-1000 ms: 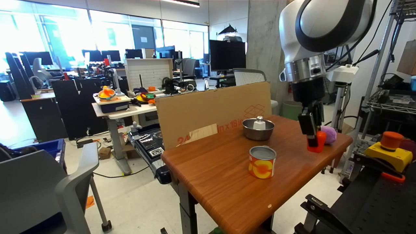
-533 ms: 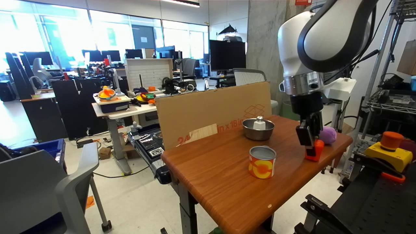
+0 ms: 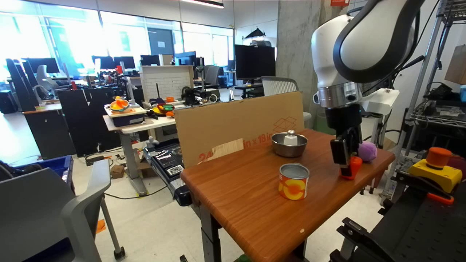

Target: Move the orange object slightly backward to the left

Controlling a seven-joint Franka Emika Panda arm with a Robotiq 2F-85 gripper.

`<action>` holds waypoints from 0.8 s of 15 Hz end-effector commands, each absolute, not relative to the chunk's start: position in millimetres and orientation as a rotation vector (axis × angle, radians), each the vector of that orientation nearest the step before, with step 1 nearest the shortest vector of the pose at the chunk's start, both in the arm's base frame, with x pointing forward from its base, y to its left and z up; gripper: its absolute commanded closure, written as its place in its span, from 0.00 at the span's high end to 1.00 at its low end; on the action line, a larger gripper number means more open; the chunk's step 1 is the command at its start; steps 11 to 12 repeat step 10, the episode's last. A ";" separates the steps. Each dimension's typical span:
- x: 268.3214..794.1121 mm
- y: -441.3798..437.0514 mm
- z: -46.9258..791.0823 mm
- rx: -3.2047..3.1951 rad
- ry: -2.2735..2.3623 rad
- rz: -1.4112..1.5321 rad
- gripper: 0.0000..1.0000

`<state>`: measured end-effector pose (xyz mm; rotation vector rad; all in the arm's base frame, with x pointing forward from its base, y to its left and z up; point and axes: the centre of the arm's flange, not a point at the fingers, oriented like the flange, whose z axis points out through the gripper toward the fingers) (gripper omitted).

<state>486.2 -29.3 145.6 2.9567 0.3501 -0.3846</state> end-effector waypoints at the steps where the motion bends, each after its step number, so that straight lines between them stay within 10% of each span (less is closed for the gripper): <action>1: 493.0 -32.2 184.6 2.966 0.364 -0.385 1.00; 12: 512.1 -45.4 268.4 2.956 0.183 -0.312 1.00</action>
